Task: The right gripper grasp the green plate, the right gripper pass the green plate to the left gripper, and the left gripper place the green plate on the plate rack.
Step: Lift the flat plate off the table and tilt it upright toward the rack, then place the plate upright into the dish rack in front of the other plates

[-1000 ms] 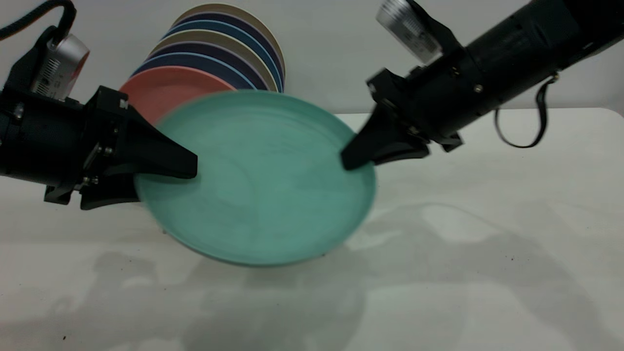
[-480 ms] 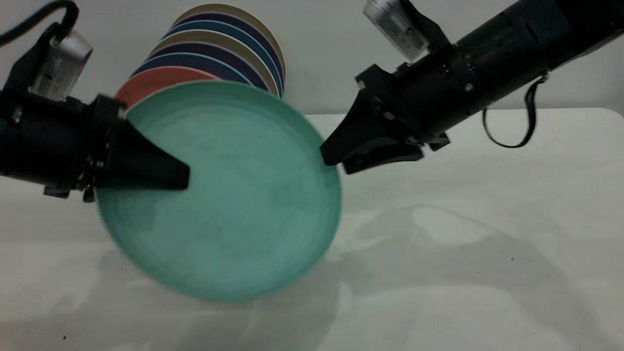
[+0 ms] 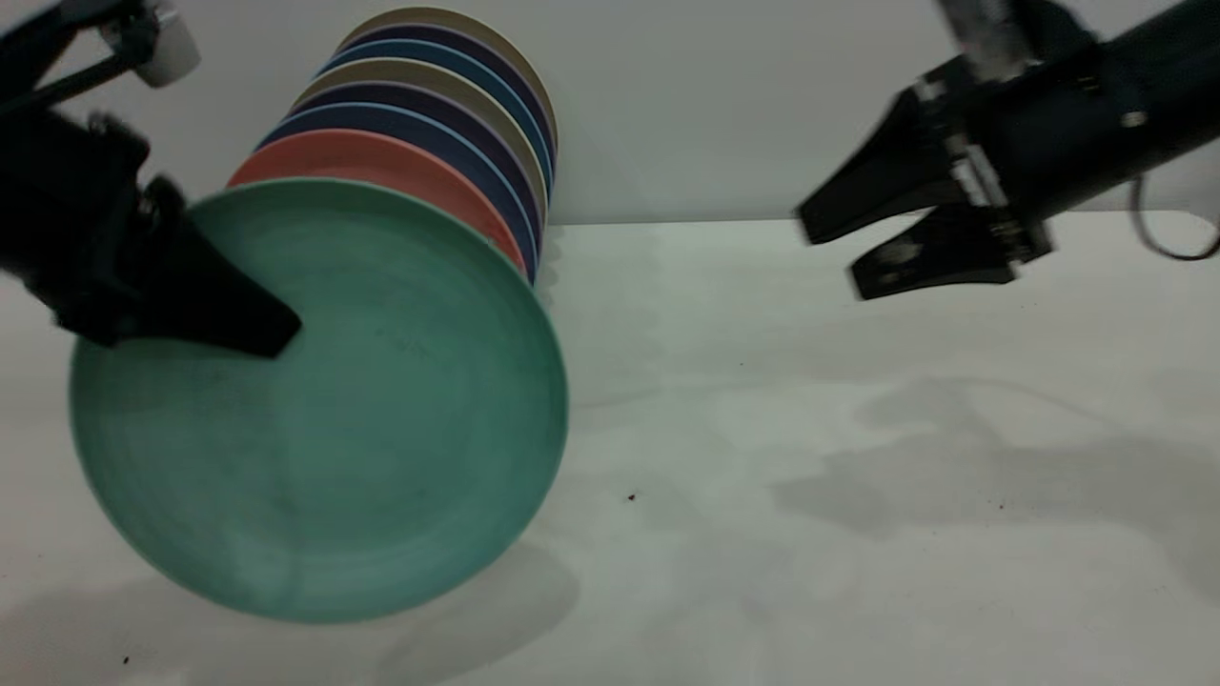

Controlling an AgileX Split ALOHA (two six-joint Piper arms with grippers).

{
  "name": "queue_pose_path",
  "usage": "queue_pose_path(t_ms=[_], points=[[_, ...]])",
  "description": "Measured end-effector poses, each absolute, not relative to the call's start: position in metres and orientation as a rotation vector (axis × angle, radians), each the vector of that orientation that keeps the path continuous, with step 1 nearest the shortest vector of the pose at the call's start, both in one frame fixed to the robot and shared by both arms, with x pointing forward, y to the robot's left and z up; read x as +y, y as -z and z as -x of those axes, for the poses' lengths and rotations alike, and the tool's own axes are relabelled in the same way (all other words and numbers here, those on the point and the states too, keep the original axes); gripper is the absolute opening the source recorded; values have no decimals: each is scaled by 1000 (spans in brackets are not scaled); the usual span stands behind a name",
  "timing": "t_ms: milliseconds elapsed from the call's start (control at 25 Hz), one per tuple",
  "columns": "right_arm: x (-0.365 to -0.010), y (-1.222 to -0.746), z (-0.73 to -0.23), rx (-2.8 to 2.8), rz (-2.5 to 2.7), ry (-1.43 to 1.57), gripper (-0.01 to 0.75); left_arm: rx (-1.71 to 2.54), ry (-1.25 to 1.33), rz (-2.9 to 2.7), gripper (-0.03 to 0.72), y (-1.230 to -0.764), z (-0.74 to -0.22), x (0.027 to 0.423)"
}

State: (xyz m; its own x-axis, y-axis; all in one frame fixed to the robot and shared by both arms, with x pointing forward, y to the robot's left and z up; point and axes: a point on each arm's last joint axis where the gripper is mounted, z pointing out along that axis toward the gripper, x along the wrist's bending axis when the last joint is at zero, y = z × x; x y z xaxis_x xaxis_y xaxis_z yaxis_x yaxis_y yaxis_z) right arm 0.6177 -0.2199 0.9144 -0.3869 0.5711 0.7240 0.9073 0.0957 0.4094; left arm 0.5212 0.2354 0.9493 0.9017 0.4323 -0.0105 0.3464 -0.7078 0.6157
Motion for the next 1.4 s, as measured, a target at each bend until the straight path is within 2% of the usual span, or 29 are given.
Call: queue_pose_path(t_ms=[280, 680, 1000, 1400], points=[[-255, -911, -619, -2008, 1526, 1163, 562, 21, -291, -2660, 137, -988, -542, 222], [-265, -908, -621, -2047, 1581, 1139, 552, -42, -726, -2724, 137, -1040, -584, 231], [-266, -908, -622, -2059, 1597, 1137, 552, -96, -882, -2706, 137, -1045, -592, 233], [-266, -907, -621, -2062, 1596, 1133, 552, -109, -839, -2698, 137, -1026, -602, 223]])
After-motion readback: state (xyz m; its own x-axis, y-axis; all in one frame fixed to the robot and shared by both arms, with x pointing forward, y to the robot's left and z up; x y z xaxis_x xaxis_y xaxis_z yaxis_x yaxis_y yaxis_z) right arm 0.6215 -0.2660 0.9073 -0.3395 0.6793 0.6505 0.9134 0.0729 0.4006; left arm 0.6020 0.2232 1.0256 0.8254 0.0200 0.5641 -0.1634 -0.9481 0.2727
